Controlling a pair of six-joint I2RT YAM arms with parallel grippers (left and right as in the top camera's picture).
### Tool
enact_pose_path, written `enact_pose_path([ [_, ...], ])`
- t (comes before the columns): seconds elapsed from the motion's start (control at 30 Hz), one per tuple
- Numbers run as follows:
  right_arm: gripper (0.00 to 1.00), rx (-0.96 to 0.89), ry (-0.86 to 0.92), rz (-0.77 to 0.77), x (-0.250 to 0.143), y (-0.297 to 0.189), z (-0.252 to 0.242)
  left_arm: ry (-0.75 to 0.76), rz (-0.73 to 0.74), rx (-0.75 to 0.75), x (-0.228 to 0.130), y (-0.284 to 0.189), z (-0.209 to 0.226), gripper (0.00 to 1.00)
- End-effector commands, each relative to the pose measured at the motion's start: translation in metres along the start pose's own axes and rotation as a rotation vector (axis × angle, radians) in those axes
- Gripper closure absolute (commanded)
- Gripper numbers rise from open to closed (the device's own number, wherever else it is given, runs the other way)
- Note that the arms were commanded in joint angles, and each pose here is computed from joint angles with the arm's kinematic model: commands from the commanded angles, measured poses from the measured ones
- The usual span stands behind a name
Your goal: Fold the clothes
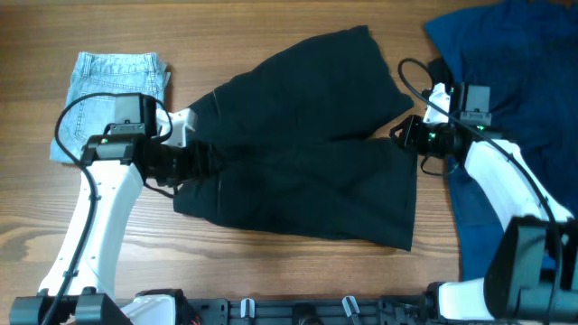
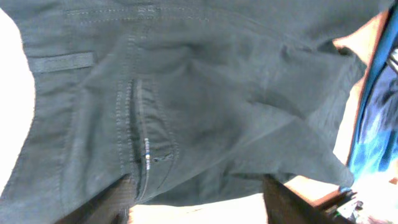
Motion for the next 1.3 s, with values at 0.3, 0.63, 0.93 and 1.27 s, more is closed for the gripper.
enact_pose_path([
  [0.3,0.78,-0.429,0.268,0.242,-0.040,0.058,-0.067,0.079,0.011,-0.039,0.002,0.012,-0.023,0.52],
  [0.63,0.81,-0.445,0.450,0.002,0.052,0.071,-0.120,0.036,0.046,-0.037,-0.004,0.012,-0.023,0.22],
  [0.93,0.40,0.053,0.170,-0.101,0.100,-0.057,-0.016,-0.096,0.259,0.029,-0.053,0.031,-0.005,0.18],
  [1.27,0.34,0.063,0.130,-0.132,0.057,-0.132,0.027,0.219,0.113,-0.253,-0.073,0.100,-0.036,0.88],
])
Point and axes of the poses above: each gripper's point midway between its finger pads, its own y axis out along the fingers, its own z axis along the line the jaws close on, x = y × z, the point moved 9 cm from there along -y, back along the fingers, and after that the axes turned 11 degrees about y, right-handed, at the moved point
